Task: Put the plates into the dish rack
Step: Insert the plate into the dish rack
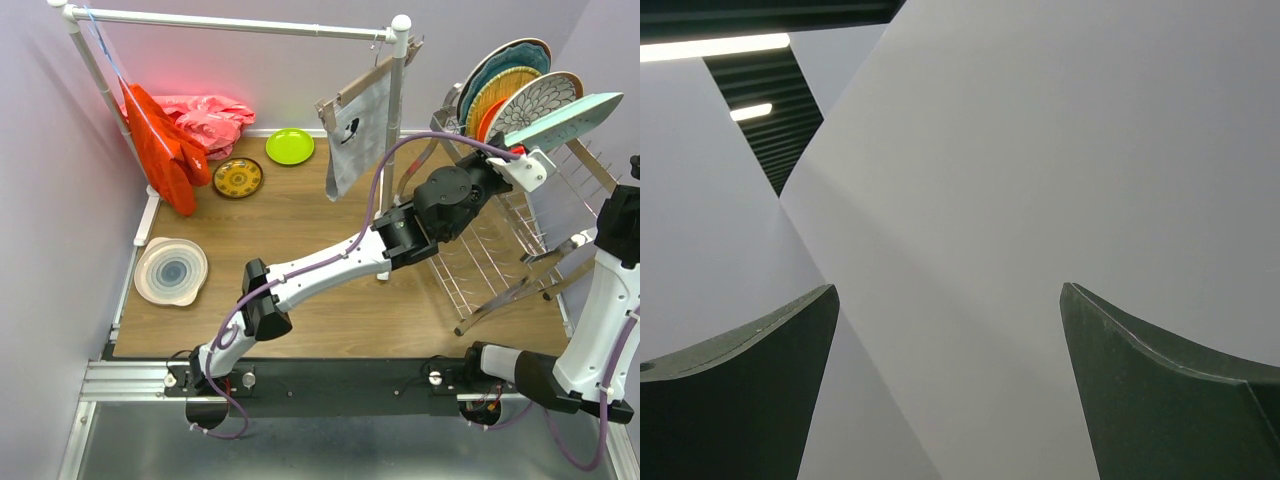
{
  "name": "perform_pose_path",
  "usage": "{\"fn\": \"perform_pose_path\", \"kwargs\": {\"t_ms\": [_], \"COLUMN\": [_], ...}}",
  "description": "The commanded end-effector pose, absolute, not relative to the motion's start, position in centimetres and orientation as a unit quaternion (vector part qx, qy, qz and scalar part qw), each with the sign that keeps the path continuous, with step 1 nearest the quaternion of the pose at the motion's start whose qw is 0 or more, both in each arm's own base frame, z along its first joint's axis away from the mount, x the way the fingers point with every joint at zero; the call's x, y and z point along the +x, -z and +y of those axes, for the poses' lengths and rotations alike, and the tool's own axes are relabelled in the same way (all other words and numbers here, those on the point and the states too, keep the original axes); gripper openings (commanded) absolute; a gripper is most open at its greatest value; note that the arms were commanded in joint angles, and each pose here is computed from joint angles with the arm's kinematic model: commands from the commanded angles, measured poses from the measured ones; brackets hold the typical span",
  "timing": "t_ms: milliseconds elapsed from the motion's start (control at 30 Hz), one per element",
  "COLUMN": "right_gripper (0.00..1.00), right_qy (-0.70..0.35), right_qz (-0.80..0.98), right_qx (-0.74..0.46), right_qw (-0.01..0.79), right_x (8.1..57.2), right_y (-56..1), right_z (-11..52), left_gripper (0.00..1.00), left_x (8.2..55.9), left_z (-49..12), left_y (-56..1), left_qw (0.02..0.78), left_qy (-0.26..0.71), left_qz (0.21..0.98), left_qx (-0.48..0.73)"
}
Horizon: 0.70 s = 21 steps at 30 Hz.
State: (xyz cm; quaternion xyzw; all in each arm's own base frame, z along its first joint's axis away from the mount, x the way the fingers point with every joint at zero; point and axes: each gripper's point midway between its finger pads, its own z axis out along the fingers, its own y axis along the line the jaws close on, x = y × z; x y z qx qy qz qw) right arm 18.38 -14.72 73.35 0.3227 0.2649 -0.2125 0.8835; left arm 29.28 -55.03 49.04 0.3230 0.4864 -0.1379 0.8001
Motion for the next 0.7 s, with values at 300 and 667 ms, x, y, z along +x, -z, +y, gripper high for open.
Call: {"fn": "perform_pose_path", "kwargs": {"t_ms": [300,667], "right_gripper": [1.0,1.0], "right_qy": [0.213,0.211], "right_qz": [0.247,0.25], "right_qx": [0.349,0.353], "right_qw": [0.878,0.877], "right_x": [16.9,17.2], "right_y": [-73.2,-72.7], "right_z": [-15.4,-15.5], "left_gripper": [0.0,0.0], "left_x": [29.0,30.0], "left_z": [-54.3,-53.7], "left_y": [-52.0,-50.6], "left_qw": [0.836,0.833], "left_qy": [0.156,0.126], "left_qz": [0.457,0.48], "left_qx": [0.261,0.245]}}
